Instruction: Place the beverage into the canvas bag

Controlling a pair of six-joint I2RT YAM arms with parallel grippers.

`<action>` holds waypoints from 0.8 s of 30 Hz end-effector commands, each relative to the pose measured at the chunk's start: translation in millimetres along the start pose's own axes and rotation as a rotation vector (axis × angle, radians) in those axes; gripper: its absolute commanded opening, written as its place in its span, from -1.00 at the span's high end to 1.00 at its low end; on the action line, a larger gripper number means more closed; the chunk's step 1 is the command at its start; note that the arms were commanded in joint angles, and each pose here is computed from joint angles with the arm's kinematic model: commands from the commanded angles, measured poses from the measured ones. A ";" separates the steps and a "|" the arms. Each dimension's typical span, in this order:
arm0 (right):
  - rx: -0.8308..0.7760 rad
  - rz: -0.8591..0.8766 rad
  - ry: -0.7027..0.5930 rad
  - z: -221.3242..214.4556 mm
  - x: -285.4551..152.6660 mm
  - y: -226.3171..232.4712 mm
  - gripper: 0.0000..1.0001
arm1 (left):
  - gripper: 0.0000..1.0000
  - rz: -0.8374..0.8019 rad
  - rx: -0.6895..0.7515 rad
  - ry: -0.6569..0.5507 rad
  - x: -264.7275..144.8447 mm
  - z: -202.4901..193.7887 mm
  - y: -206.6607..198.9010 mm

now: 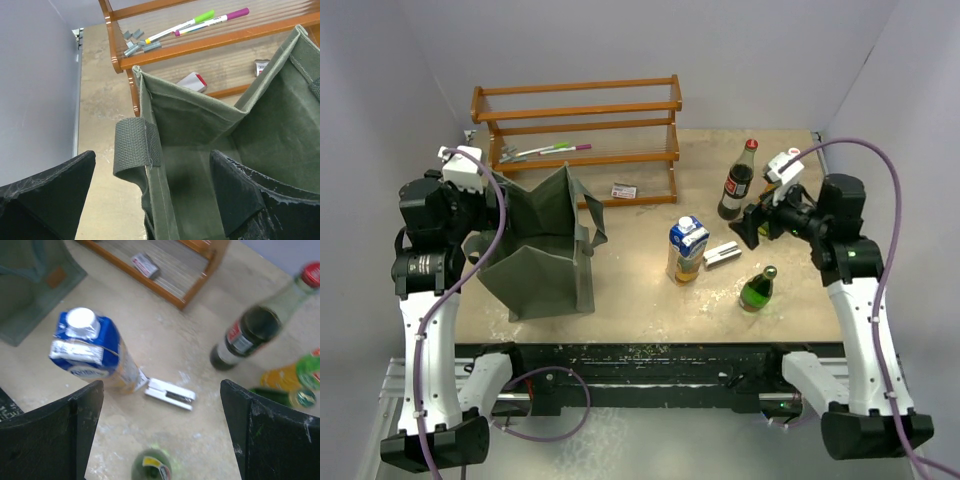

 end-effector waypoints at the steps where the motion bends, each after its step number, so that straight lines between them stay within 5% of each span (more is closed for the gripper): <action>1: -0.013 0.071 -0.101 17.2 27.3 18.5 -1.00 | -0.97 -0.007 -0.019 -0.040 -0.5 8.3 1.3; 24: -0.013 0.123 -0.003 -6.7 88.8 74.3 -0.99 | -0.98 -0.010 0.031 -0.006 20.6 9.8 8.9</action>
Point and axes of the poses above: each gripper's point midway between its finger pads, its own x axis out along the fingers, its own y axis along the line the jaws close on, z = x × y, the point moved 9 cm from there along -x, back along the fingers, and after that the axes turned 12 degrees about x, right-handed, at the moved point
